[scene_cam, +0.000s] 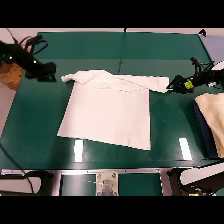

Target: Fold the shirts.

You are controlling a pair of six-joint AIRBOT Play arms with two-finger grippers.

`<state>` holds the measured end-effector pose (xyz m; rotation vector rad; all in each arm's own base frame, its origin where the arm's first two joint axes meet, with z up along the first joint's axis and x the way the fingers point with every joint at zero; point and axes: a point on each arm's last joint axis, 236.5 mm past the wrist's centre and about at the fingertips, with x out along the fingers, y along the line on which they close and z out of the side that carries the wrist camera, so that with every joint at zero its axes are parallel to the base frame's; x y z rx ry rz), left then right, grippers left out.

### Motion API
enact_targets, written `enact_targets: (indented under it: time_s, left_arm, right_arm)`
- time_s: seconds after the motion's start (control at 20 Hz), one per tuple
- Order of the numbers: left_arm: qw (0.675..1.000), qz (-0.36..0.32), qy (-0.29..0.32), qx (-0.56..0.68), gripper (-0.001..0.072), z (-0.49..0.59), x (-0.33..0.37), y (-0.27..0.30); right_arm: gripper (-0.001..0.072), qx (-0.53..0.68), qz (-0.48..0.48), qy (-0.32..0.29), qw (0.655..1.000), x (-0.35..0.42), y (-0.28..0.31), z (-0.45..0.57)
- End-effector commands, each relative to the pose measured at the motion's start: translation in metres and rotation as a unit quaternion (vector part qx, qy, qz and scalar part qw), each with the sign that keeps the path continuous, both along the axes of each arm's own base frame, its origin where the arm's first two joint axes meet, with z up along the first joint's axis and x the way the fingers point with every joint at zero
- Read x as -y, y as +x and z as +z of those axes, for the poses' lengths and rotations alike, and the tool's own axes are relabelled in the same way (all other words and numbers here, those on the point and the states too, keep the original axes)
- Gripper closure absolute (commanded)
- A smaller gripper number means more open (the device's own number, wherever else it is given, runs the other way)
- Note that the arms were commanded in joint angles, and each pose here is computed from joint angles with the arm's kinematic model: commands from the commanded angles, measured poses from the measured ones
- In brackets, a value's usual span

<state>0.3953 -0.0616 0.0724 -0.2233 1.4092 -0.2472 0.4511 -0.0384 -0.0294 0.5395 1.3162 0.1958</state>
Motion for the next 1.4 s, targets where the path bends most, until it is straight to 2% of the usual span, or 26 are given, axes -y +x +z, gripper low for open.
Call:
enact_targets:
  time_s: [0.0,0.05,0.1,0.15,0.25,0.3,0.45,0.55,0.9,0.95,1.1,1.15,1.2,1.25,1.35]
  left_arm:
    - [0.998,0.045,0.009,-0.044,0.0687,-0.031,0.003,-0.090]
    - [0.996,0.068,-0.001,-0.062,0.0619,-0.050,0.010,-0.118]
    - [0.993,0.088,-0.020,-0.078,0.0184,-0.068,0.020,-0.142]
    - [0.987,0.118,-0.044,-0.097,0.0004,-0.083,0.032,-0.160]
    - [0.978,0.140,-0.104,-0.114,0.0002,-0.107,0.062,-0.182]
    - [0.973,0.148,-0.128,-0.120,0.0002,-0.118,0.077,-0.188]
    - [0.963,0.183,-0.175,-0.093,0.0002,-0.145,0.112,-0.183]
    - [0.955,0.212,-0.198,-0.065,0.0002,-0.154,0.127,-0.173]
    - [0.939,0.278,-0.203,0.015,0.0017,-0.159,0.119,-0.135]
    - [0.935,0.291,-0.203,0.004,0.0156,-0.165,0.119,-0.135]
    - [0.931,0.306,-0.197,-0.031,0.0213,-0.187,0.123,-0.137]
    - [0.937,0.292,-0.191,-0.018,0.0454,-0.189,0.123,-0.130]
    - [0.943,0.277,-0.185,0.003,0.0629,-0.187,0.121,-0.121]
    - [0.946,0.265,-0.184,0.020,0.0688,-0.181,0.119,-0.112]
    - [0.950,0.252,-0.181,0.033,0.0688,-0.170,0.107,-0.097]
  right_arm:
    - [0.0283,0.002,0.014,-0.004,1.000,0.001,-0.002,0.002]
    - [0.0274,0.007,0.011,-0.007,1.000,0.001,0.002,0.002]
    - [0.0274,0.013,0.010,-0.010,1.000,0.000,0.005,0.002]
    - [0.0274,0.018,0.008,-0.012,1.000,0.000,0.008,0.002]
    - [0.0262,0.027,0.004,-0.017,0.999,0.002,0.013,0.002]
    - [0.0204,0.030,0.002,-0.019,0.999,0.003,0.014,0.002]
    - [0.0196,0.034,-0.001,-0.019,0.999,0.003,0.016,0.003]
    - [0.0196,0.034,-0.001,-0.018,0.999,0.003,0.016,0.003]
    - [0.0196,0.044,-0.007,-0.023,0.999,0.006,0.022,0.004]
    - [0.0196,0.046,-0.009,-0.023,0.999,0.006,0.023,0.004]
    - [0.0196,0.047,-0.010,-0.024,0.999,0.006,0.024,0.004]
    - [0.0196,0.049,-0.010,-0.025,0.998,0.007,0.024,0.004]
    - [0.0196,0.052,-0.013,-0.026,0.998,0.008,0.026,0.005]
    - [0.0196,0.055,-0.014,-0.028,0.998,0.009,0.027,0.005]
    - [0.0196,0.061,-0.009,-0.036,0.997,0.012,0.029,0.006]
